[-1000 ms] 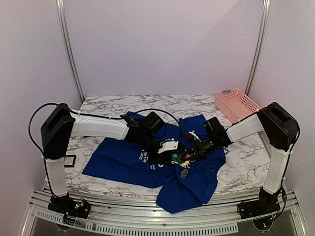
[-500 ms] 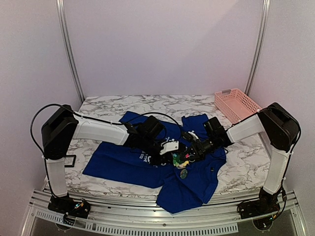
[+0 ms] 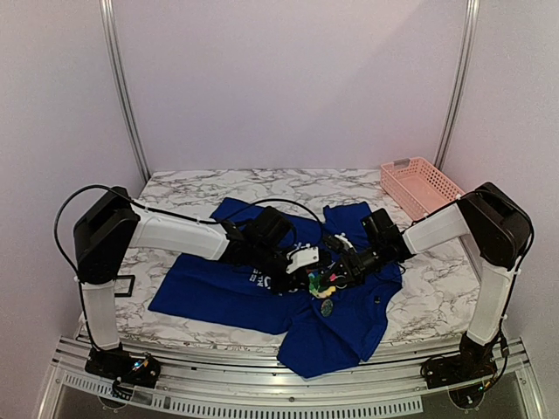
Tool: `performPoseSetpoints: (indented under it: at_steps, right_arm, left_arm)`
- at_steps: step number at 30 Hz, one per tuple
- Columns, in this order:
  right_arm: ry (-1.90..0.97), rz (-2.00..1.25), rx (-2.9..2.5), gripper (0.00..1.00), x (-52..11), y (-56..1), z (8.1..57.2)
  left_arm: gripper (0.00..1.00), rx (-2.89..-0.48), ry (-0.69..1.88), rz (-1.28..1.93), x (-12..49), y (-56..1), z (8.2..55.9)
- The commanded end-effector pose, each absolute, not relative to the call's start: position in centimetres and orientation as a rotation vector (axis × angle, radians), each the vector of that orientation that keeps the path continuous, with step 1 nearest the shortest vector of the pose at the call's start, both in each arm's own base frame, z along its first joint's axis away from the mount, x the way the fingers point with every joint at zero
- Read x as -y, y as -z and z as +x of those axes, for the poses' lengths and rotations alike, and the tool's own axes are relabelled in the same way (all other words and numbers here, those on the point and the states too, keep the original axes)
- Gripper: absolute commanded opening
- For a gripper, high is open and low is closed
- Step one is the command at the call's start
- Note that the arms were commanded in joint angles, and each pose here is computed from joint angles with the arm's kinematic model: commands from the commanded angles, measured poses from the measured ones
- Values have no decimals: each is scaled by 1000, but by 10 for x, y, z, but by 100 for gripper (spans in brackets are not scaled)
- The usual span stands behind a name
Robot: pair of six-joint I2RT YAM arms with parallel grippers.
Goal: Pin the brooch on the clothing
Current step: Cross the clothing with brooches on the flattened clothing.
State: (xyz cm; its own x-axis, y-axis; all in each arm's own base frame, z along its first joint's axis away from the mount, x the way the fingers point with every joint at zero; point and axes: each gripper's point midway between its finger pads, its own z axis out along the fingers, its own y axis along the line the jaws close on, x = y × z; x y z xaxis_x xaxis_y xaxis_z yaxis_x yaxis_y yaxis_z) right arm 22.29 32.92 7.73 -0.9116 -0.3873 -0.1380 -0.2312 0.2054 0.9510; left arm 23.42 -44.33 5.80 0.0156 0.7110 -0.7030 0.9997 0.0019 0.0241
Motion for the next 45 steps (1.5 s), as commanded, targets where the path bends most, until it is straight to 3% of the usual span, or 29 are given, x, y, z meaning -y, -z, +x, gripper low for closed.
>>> performPoseSetpoints:
  at_steps: [1, 8, 16, 28, 35, 39, 45]
  right_arm:
    - [1710, 568, 2310, 0, -331, -60, 203]
    - [1701, 598, 2336, 0, -334, -59, 200]
    - [1802, 642, 2562, 0, -339, -66, 231]
    - [1911, 610, 2668, 0, -328, -71, 224]
    - [1871, 615, 2689, 0, -327, -58, 226]
    - [1878, 637, 2680, 0, -329, -57, 225]
    - [1881, 643, 2677, 0, -329, -57, 226]
  left_arm:
    - [0, -1625, 703, 1608, 467, -113, 258]
    - [0, -1682, 722, 1529, 466, -119, 269]
    - [2, -1763, 815, 1566, 460, -98, 252]
    - [1, -1740, 875, 1513, 469, -95, 254]
    - [23, -1692, 817, 1630, 462, -78, 249]
    - [45, -1714, 814, 1774, 442, -69, 235]
    - [70, -1608, 904, 2054, 421, -92, 213]
